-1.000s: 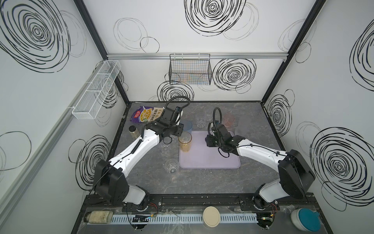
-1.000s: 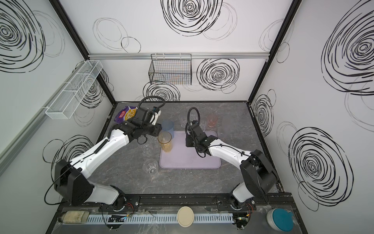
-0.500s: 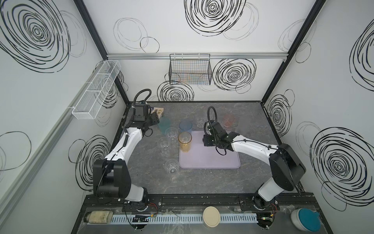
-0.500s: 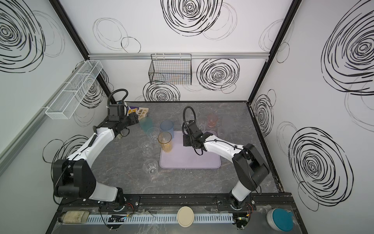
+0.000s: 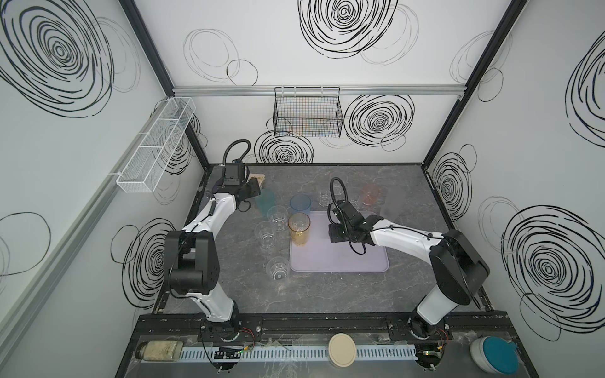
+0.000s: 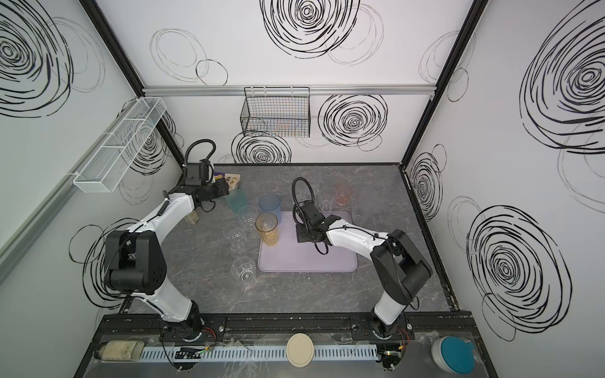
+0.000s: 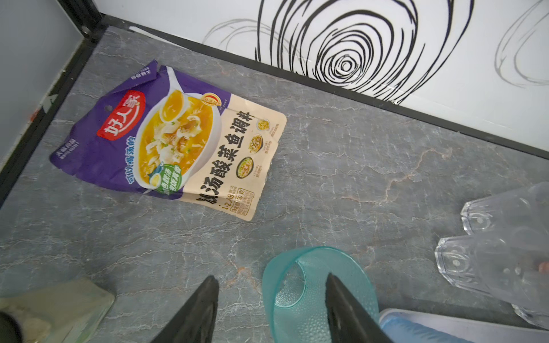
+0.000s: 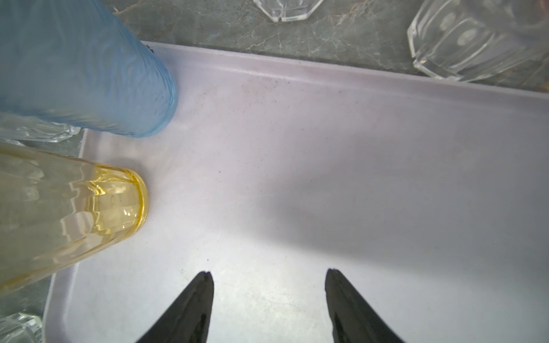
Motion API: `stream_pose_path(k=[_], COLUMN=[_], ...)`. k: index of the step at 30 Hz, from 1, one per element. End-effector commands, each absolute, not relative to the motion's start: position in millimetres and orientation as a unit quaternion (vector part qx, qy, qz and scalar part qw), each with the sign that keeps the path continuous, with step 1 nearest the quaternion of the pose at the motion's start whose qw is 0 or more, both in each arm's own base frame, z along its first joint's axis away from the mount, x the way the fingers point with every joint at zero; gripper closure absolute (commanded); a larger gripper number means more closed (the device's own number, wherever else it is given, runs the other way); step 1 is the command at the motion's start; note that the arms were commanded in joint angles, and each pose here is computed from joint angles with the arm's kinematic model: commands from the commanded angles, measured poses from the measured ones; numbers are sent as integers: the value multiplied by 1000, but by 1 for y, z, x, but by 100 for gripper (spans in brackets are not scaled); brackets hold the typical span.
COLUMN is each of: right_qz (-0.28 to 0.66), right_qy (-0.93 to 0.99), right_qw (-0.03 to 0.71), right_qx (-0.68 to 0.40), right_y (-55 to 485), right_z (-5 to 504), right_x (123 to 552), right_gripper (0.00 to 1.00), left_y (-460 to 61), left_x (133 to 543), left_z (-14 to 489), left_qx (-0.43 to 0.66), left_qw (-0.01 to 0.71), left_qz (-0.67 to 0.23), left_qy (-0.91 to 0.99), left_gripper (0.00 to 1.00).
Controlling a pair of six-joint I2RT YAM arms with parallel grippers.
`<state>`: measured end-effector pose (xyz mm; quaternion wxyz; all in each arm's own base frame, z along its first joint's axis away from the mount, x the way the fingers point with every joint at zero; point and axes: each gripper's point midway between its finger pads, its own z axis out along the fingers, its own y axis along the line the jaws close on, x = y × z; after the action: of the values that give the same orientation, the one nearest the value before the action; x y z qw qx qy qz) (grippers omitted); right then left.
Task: Place the glasses into the tray
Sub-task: Pick up the glass from the top-left of the table.
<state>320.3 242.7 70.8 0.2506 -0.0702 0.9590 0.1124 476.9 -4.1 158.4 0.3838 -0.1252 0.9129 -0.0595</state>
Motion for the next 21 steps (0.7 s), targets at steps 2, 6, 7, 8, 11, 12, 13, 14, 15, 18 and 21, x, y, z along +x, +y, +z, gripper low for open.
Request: stream_pose_path(k=[2, 6, 7, 8, 11, 12, 13, 14, 15, 18, 21], right_qz=[114, 116, 115, 115, 123, 126, 127, 128, 127, 126, 125], right_qy=[955, 954, 954, 953, 949, 948, 948, 948, 948, 948, 947], right_qw=[264, 266, 268, 272, 283, 286, 286, 286, 285, 287, 290], right_qx=[-72, -72, -70, -68, -62, -60, -59, -58, -58, -57, -55], right_y=[241, 244, 244, 244, 244, 244, 244, 244, 244, 243, 242], right_z=[79, 81, 83, 85, 90, 90, 90, 90, 90, 91, 94], right_x=[318, 319, 320, 320, 319, 318, 318, 318, 317, 318, 318], right_gripper=[35, 36, 36, 36, 36, 36, 36, 36, 36, 36, 36], left_y=[2, -10, -10, -10, -9, -11, -12, -14, -16, -21, -21], left_x=[483, 491, 491, 491, 491, 491, 490, 490, 490, 488, 487], left_z=[151, 143, 139, 132, 120, 118, 115, 112, 108, 98, 104], left_qx=[-124, -109, -110, -111, -112, -111, -110, -108, -105, -99, -93], left_qw=[388, 380, 375, 367, 357, 356, 354, 352, 348, 333, 337], left_qz=[-38, -46, -46, -46, -44, -44, -45, -46, -46, -52, -40], left_qy=[913, 917, 919, 922, 926, 927, 928, 929, 930, 936, 936], left_gripper=[40, 43, 45, 47, 54, 56, 57, 59, 61, 67, 75])
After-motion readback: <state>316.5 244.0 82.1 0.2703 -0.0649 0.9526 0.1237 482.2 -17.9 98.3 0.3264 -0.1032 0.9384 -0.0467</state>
